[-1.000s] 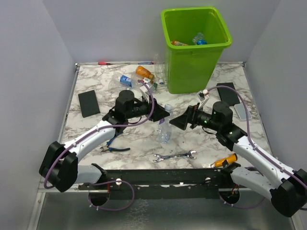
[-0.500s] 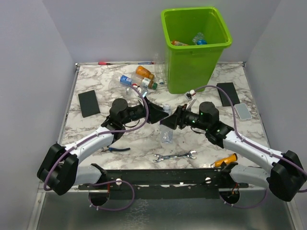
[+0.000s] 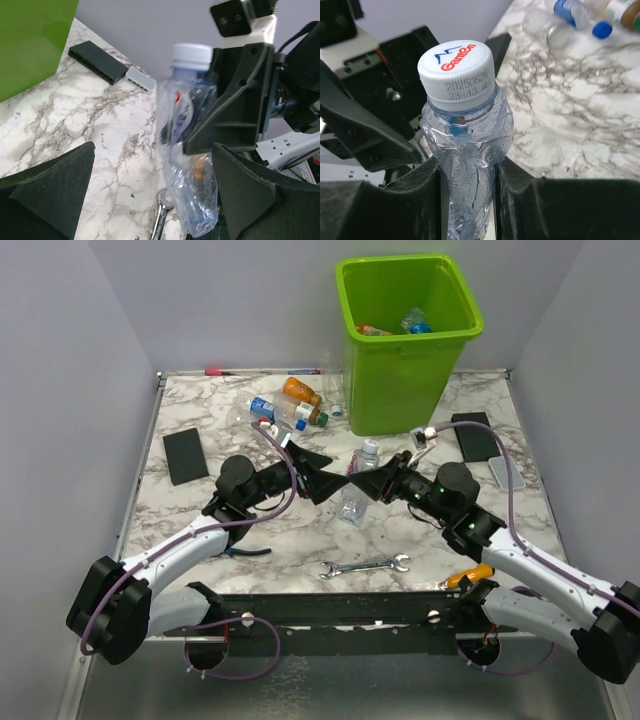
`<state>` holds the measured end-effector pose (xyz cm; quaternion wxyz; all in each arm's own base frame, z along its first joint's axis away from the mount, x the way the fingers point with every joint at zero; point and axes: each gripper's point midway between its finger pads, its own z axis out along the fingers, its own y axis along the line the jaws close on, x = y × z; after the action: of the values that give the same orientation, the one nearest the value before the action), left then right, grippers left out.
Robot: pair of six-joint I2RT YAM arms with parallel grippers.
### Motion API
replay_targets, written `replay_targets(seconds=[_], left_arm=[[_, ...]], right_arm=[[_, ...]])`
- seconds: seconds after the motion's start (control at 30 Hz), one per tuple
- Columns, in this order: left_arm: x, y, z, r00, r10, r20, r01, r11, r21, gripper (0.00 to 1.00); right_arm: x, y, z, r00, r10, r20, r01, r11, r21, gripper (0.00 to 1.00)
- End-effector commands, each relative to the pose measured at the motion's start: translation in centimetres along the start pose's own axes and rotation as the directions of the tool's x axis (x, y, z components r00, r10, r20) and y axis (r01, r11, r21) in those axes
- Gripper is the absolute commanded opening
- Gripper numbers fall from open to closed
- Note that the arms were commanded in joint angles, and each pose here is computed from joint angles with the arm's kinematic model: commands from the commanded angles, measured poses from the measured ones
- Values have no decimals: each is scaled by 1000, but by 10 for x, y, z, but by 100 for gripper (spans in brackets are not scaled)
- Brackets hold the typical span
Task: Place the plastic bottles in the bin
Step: Pick up the plastic bottle at the center of the board.
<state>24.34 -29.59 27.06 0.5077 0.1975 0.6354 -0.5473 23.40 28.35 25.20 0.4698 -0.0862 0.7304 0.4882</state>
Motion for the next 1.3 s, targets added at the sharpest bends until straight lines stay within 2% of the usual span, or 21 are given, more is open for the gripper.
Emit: replay_targets(seconds=[0.0,0.2,0.4,0.47,0.57,0.63,0.67,0.77,0.87,1.03,1.17,1.27], left_arm=[[-6,-15,2,1000,-12,12,11,997,78,99],[16,-45,5,996,-22,-90,43,970,237,99],[30,-58,6,989,-19,-148,63,953,298,96],[33,-60,7,987,-17,-159,66,949,307,88],[35,-57,9,986,-26,-167,76,951,300,63],[35,-55,11,986,-32,-162,78,954,288,48],[35,-54,11,987,-34,-160,78,956,283,43],[33,-52,11,989,-28,-143,67,960,271,35],[31,-50,11,992,-22,-124,53,966,254,29],[30,-47,11,993,-24,-116,52,969,242,25],[30,-47,11,993,-25,-116,52,969,240,24],[30,-46,11,993,-26,-115,52,970,237,24]], right_arm=[[-40,-2,-12,978,-65,199,57,997,45,18],[-56,17,-14,965,-75,253,83,996,-21,17],[-58,33,-8,967,-38,254,67,992,-107,18],[-58,38,-6,968,-26,251,61,989,-133,19],[-58,43,-5,971,-19,239,59,986,-159,20],[-58,46,-4,973,-19,229,60,984,-170,26],[-58,47,-4,974,-20,225,59,984,-171,33],[-59,50,-7,977,-26,214,63,984,-168,61],[-64,50,-13,976,-37,216,68,988,-139,74],[-88,55,-28,959,-94,268,118,990,-74,81],[-115,54,-37,938,-142,318,141,990,26,81],[-123,54,-34,939,-179,294,167,984,66,79]])
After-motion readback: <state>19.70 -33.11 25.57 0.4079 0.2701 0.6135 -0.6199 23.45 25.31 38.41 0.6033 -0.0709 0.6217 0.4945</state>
